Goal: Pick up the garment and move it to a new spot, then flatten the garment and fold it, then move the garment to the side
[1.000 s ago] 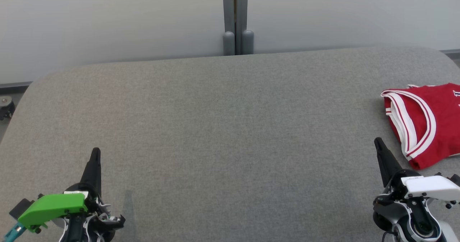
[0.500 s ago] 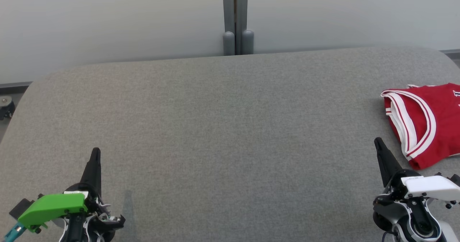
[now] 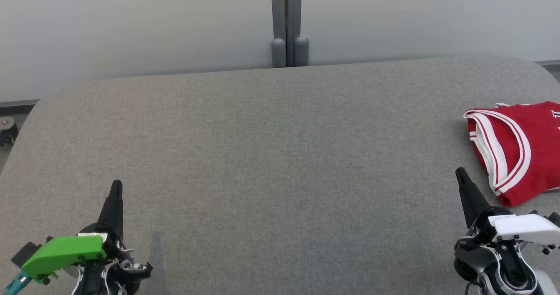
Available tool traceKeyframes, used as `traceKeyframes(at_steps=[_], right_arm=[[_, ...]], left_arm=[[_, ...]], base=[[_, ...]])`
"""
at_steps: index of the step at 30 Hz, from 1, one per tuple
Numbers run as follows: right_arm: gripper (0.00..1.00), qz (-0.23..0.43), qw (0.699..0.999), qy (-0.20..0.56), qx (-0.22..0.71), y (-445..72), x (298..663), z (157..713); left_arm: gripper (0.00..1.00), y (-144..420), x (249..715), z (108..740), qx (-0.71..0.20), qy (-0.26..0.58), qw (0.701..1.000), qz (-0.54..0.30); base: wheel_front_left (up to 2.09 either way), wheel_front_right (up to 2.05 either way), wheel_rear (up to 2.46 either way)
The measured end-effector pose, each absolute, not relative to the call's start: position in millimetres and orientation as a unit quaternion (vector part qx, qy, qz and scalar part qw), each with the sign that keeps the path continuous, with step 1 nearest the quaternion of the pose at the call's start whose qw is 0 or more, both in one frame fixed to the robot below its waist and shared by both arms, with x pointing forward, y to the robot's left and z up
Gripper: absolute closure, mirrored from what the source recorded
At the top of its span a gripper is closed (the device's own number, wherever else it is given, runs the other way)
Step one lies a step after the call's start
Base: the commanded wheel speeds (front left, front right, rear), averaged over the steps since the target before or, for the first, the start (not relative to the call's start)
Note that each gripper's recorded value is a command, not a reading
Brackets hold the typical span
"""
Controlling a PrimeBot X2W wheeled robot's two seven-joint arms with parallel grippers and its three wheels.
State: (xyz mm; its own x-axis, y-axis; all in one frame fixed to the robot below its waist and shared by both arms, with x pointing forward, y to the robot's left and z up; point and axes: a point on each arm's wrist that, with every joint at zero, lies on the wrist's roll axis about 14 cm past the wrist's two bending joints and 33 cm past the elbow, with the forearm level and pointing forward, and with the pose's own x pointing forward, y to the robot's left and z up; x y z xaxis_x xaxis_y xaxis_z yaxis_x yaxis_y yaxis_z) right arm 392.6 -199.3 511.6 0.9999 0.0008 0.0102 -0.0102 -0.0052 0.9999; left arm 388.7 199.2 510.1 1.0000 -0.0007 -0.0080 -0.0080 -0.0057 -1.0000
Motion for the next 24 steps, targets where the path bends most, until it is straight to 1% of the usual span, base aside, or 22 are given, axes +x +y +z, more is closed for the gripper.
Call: traceKeyframes(at_steps=[24], right_arm=[[1.0,0.004,0.705,-0.003,0.709,-199.3,392.5,511.6]], left_arm=[[1.0,199.2,388.7,510.1,-0.709,0.003,0.705,0.003]], base=[[0.0,0.0,0.0]])
